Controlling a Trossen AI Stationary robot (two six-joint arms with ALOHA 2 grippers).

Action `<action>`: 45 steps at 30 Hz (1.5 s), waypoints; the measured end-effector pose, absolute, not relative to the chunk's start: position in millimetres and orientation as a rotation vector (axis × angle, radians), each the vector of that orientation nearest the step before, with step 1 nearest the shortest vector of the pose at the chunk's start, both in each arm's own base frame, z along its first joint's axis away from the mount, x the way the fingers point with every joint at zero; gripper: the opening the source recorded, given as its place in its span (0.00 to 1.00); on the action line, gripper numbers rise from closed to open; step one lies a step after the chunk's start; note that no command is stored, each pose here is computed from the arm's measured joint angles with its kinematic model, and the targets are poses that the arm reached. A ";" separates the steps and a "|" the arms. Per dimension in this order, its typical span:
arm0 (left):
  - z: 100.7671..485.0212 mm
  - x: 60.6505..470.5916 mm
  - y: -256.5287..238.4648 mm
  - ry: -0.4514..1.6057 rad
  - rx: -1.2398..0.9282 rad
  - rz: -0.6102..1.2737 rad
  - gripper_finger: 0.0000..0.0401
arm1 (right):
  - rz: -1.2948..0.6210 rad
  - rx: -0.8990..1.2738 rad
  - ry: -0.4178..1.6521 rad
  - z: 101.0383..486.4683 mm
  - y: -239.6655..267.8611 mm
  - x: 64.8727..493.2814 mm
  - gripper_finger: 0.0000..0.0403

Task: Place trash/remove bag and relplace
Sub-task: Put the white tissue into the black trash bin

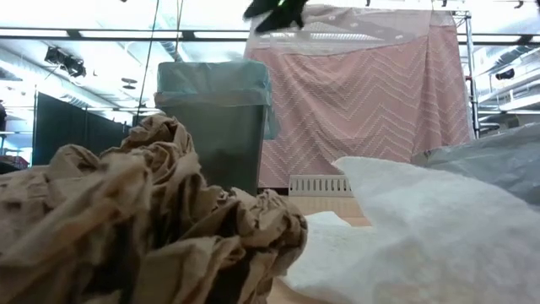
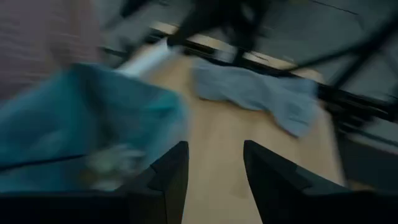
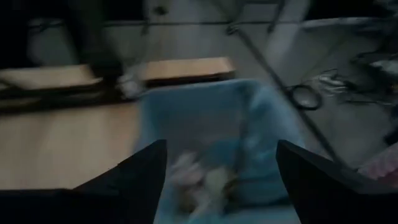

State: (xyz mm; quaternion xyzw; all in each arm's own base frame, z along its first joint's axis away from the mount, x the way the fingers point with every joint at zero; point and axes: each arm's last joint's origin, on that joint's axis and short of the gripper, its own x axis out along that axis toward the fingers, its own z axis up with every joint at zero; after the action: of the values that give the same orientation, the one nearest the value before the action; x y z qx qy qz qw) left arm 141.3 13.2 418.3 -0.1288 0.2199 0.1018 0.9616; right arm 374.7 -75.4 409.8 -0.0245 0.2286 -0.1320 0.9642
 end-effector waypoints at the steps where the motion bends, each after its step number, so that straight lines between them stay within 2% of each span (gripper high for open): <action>1: 416.7 149.1 11.4 0.460 -0.261 0.159 0.40 | -0.232 -0.046 0.484 415.7 -65.4 365.5 0.72; 6: 399.4 199.1 -3.8 0.561 -0.221 -0.034 0.40 | -0.108 0.012 0.641 428.7 -16.6 322.1 0.69; 13: 352.7 266.1 -37.7 0.743 -0.091 -0.202 0.40 | -0.119 0.116 0.717 444.1 31.8 271.7 0.67; 18: 311.6 300.2 -58.6 0.879 0.006 -0.280 0.40 | -0.115 0.156 0.697 452.9 52.5 249.5 0.68; 25: 255.4 341.7 -88.7 0.947 0.065 -0.382 0.40 | -0.094 0.190 0.714 452.6 69.1 241.1 0.68; 35: 185.4 373.1 -124.1 0.999 0.100 -0.424 0.42 | -0.062 0.228 0.831 446.7 82.7 224.2 0.70; 45: 159.2 388.2 -146.0 0.897 0.149 -0.406 0.42 | -0.084 0.273 1.037 436.9 88.9 200.9 0.69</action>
State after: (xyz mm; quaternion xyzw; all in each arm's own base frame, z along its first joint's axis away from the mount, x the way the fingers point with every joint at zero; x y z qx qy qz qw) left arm 388.2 -146.0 159.2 0.0713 0.4302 -0.1945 0.8786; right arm 200.9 88.9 436.9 0.1299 0.4938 -0.0401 0.8589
